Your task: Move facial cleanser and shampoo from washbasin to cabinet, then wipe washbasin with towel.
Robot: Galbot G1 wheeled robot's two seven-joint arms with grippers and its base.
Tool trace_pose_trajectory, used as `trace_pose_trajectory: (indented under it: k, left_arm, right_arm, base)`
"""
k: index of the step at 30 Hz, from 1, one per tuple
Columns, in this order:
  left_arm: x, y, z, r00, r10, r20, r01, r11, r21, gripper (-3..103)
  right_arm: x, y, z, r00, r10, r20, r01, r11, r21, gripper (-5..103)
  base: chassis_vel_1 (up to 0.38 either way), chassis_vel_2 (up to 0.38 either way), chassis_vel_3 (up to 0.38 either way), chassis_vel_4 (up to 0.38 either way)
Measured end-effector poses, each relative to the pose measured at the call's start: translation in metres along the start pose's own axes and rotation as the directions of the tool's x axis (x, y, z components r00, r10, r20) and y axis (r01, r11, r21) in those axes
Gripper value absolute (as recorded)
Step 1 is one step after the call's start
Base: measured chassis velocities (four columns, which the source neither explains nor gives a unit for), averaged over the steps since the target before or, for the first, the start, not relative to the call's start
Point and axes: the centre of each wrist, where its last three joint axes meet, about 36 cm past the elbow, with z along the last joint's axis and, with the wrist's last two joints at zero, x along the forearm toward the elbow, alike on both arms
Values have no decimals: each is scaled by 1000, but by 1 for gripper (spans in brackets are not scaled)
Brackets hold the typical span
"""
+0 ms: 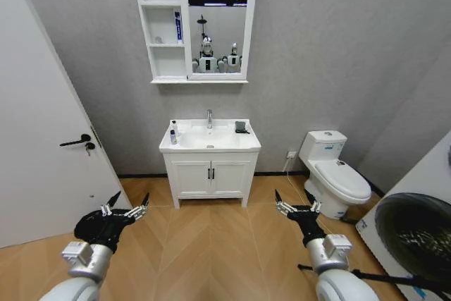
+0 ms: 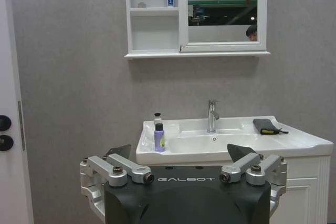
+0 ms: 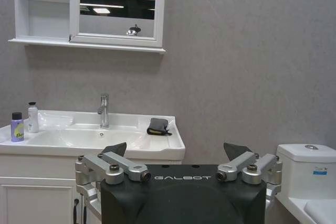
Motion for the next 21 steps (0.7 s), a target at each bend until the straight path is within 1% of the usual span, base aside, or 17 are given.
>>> trace_pose_trajectory:
  k: [10, 17, 21]
  left_arm:
    - [7, -4, 4, 1000, 3, -7, -3, 1000, -13, 100]
    - [10, -5, 7, 1000, -1, -6, 1, 1000, -10, 100]
    - [12, -5, 9, 1000, -3, -7, 3, 1000, -9, 100]
  right_arm:
    - [2, 1, 1, 1000, 3, -6, -3, 1000, -1, 100]
    - [2, 1, 1, 1000, 3, -3, -3, 1000, -1, 100]
    - [2, 1, 1, 1000, 2, -3, -2, 1000, -1, 100]
  base:
    - [-213, 224, 235, -233]
    - [-304, 312, 308, -317]
    - [-348, 339, 379, -350]
